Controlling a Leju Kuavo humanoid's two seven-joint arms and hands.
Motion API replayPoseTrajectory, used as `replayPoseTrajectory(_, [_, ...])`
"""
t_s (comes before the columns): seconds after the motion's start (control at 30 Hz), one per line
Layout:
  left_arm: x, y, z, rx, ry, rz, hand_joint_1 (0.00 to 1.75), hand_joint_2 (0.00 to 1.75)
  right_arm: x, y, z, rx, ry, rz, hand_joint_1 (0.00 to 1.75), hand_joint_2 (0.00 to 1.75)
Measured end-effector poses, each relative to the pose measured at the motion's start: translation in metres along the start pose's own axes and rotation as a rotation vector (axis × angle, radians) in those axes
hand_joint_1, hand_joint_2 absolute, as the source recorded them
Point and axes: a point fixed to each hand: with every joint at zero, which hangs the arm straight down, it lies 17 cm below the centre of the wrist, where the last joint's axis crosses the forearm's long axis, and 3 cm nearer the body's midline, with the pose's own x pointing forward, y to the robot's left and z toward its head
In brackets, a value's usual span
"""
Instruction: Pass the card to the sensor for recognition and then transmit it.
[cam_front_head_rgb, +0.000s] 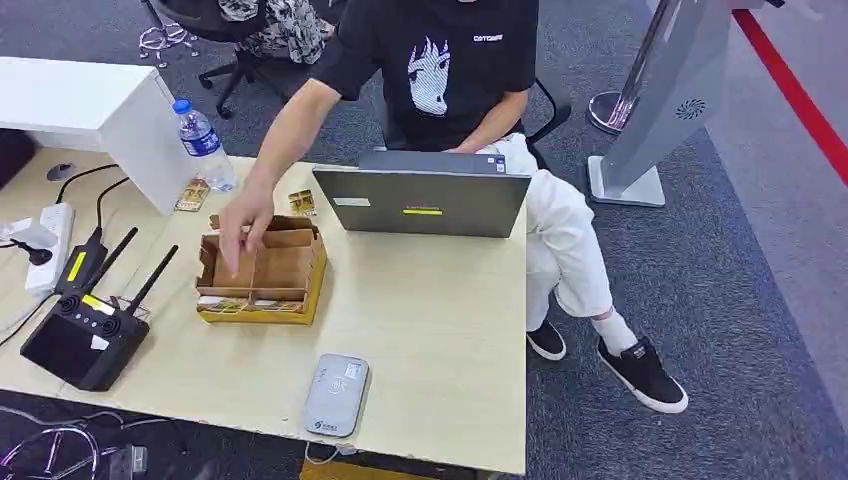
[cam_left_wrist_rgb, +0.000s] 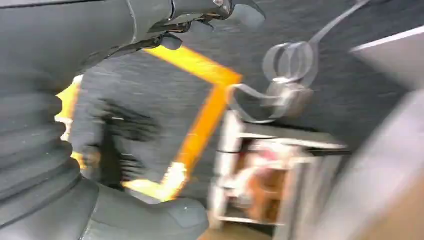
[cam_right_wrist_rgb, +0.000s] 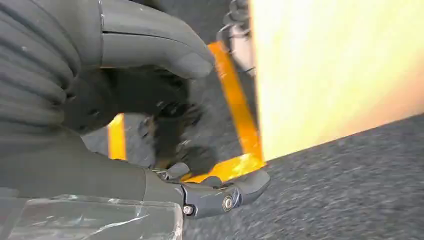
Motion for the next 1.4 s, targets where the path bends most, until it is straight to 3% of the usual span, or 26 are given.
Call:
replayPoseTrajectory(0.07, [0.055, -0.015, -0.007, -0.015, -0.175, 0.091, 0.00, 1.75, 0.016, 0.011, -0.002, 0.024, -0.053, -0.079, 0.00, 1.75])
replayPoseTrajectory(0.1, [0.101, -0.023, -0.001, -0.009, -0.338, 0.123, 0.00, 1.75, 0.026, 0.017, -0.002, 0.035, -0.096, -0.141, 0.00, 1.75])
replayPoseTrajectory(0.17, [0.120, -0.027, 0.003, -0.006, -0.406, 0.136, 0.00, 1.75, 0.031, 0.019, -0.002, 0.039, -0.113, -0.163, 0.00, 1.75])
replayPoseTrajectory(0.2, [0.129, -0.027, 0.006, 0.000, -0.439, 0.139, 0.00, 0.00, 0.033, 0.020, -0.002, 0.042, -0.124, -0.174, 0.00, 1.75])
replayPoseTrajectory(0.3, [0.146, -0.023, 0.019, 0.016, -0.520, 0.149, 0.00, 0.00, 0.039, 0.022, -0.002, 0.045, -0.148, -0.203, 0.00, 1.75])
replayPoseTrajectory(0.5, [0.212, -0.035, 0.049, 0.025, -0.740, 0.158, 0.00, 0.00, 0.052, 0.029, -0.002, 0.051, -0.198, -0.251, 0.00, 1.75])
replayPoseTrajectory(0.53, [0.222, -0.037, 0.055, 0.027, -0.774, 0.156, 0.00, 1.75, 0.054, 0.029, -0.002, 0.050, -0.205, -0.259, 0.00, 1.75])
replayPoseTrajectory(0.7, [0.263, -0.052, 0.088, 0.025, -0.927, 0.125, 0.00, 1.75, 0.062, 0.032, -0.002, 0.052, -0.239, -0.286, 0.00, 1.75])
replayPoseTrajectory(0.9, [0.293, -0.102, 0.120, -0.036, -1.059, -0.019, 0.00, 1.75, 0.072, 0.035, -0.001, 0.051, -0.277, -0.319, 0.00, 1.75])
replayPoseTrajectory(1.4, [0.316, -0.259, 0.143, -0.256, -1.198, -0.542, 0.00, 1.75, 0.095, 0.046, -0.002, 0.078, -0.334, -0.355, 0.00, 1.75])
